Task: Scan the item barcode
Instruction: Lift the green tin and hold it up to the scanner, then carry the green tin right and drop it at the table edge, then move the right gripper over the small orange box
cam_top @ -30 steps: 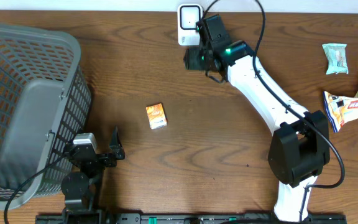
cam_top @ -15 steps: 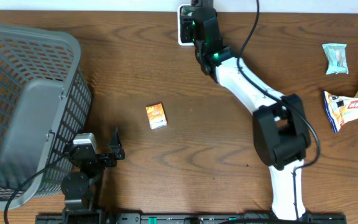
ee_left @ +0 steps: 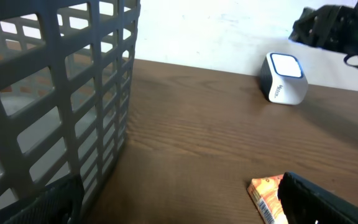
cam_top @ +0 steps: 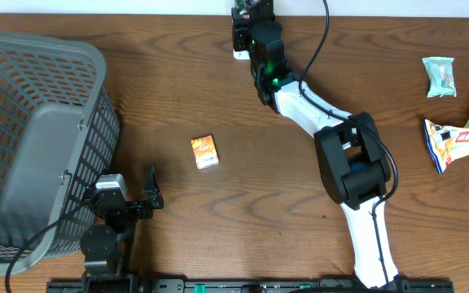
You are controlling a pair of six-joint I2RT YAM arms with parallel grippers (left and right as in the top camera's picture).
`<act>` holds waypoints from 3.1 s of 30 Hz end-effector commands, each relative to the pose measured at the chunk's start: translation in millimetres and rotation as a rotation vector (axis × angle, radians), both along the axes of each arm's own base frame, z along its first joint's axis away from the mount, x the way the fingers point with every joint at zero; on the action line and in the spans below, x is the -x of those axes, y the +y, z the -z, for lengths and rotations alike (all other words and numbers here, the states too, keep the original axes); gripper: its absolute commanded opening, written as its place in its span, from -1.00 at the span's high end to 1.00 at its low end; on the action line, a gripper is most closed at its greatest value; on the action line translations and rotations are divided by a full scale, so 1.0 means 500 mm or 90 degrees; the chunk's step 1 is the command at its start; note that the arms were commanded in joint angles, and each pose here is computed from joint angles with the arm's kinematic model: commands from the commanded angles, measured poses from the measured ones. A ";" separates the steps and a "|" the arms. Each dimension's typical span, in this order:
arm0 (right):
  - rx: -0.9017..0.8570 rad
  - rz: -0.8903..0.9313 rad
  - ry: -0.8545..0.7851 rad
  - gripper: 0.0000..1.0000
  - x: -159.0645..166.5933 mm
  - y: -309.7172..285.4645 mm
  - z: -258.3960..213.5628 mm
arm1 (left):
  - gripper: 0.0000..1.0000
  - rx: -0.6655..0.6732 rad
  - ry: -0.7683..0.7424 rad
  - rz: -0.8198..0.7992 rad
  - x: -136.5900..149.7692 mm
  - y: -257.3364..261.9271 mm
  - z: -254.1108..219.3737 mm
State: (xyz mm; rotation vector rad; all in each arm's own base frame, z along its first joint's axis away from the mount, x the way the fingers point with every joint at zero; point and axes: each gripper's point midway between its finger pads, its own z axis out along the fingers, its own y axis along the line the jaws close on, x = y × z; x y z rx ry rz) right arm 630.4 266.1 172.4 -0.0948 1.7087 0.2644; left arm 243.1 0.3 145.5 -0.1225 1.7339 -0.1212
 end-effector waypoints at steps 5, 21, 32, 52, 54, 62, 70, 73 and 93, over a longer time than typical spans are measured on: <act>0.013 0.039 0.004 0.22 -0.017 -0.048 -0.010 | -0.95 0.006 0.027 0.001 0.001 -0.001 0.031; 0.207 0.398 0.313 0.31 0.082 -0.537 0.034 | -0.95 0.006 0.027 0.001 0.001 -0.001 0.031; 0.082 0.500 0.536 0.23 0.194 -0.853 0.198 | -0.96 0.006 0.027 0.001 0.001 -0.001 0.031; -0.155 0.222 0.454 -0.99 0.207 -0.687 -0.050 | -0.95 0.006 0.027 0.001 0.001 -0.001 0.031; -0.181 0.157 0.460 -0.99 0.213 -0.618 -0.073 | -0.96 0.006 0.027 0.001 0.001 -0.001 0.031; -0.219 -0.099 0.601 -0.99 0.303 -0.274 -0.053 | -0.96 0.006 0.027 0.001 0.001 -0.001 0.031; -0.032 -0.180 0.799 -0.89 0.509 -0.030 0.078 | -0.95 0.007 0.027 0.001 0.001 -0.001 0.031; 0.045 -0.192 0.828 -0.79 0.558 0.021 0.140 | -0.96 0.006 0.027 0.001 0.001 -0.001 0.031; 0.109 -0.255 0.936 -0.21 0.649 0.140 0.346 | -0.95 0.007 0.027 0.001 0.001 -0.001 0.031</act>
